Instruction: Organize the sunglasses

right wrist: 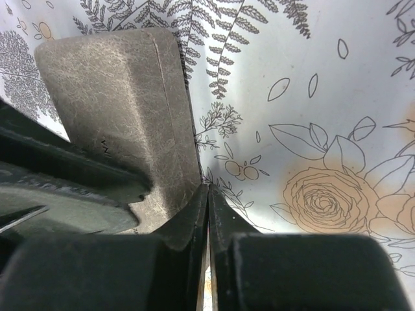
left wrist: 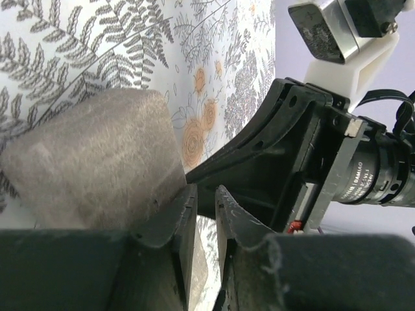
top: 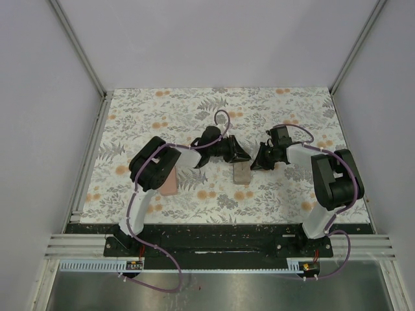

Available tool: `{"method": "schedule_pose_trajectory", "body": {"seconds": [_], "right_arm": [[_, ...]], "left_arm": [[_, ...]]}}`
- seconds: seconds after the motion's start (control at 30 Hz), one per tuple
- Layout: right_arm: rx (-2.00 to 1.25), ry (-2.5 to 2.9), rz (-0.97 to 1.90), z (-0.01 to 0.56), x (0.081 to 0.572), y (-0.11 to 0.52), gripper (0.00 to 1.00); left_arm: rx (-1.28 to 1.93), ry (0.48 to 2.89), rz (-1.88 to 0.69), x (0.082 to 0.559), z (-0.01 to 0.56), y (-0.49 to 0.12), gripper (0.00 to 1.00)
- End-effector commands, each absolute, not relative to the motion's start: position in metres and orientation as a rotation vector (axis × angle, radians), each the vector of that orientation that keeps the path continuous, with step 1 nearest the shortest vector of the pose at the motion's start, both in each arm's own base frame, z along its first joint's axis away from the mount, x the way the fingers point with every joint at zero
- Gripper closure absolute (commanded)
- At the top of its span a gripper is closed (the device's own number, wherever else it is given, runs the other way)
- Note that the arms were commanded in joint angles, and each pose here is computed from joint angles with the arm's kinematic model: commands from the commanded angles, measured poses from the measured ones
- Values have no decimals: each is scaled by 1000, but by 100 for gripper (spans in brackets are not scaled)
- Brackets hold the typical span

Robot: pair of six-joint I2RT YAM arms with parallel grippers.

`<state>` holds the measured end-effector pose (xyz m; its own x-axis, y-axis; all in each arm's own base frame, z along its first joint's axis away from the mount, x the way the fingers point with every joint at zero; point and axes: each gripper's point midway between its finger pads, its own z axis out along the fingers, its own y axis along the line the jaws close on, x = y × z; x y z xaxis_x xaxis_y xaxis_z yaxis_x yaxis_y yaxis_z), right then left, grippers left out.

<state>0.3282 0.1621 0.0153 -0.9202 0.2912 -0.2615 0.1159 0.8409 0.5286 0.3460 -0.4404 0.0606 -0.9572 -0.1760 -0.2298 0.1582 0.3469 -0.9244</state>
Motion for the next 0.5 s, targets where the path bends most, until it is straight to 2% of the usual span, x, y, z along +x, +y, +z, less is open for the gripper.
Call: {"method": "schedule_pose_trajectory", "body": {"seconds": [0.0, 0.2, 0.37, 0.43, 0.47], "right_arm": [[294, 2645, 742, 35, 329, 162, 95], [251, 2610, 714, 63, 322, 157, 94], [208, 2529, 628, 104, 312, 141, 87], [187, 2456, 631, 130, 306, 137, 70], [173, 2397, 634, 151, 301, 135, 53]], "left_arm": [[97, 2236, -1604, 352, 122, -427, 76], [139, 2292, -1348, 343, 156, -390, 70], [123, 2370, -1040, 323, 163, -330, 66], [113, 2348, -921, 315, 177, -303, 64], [116, 2326, -877, 308, 190, -290, 61]]}}
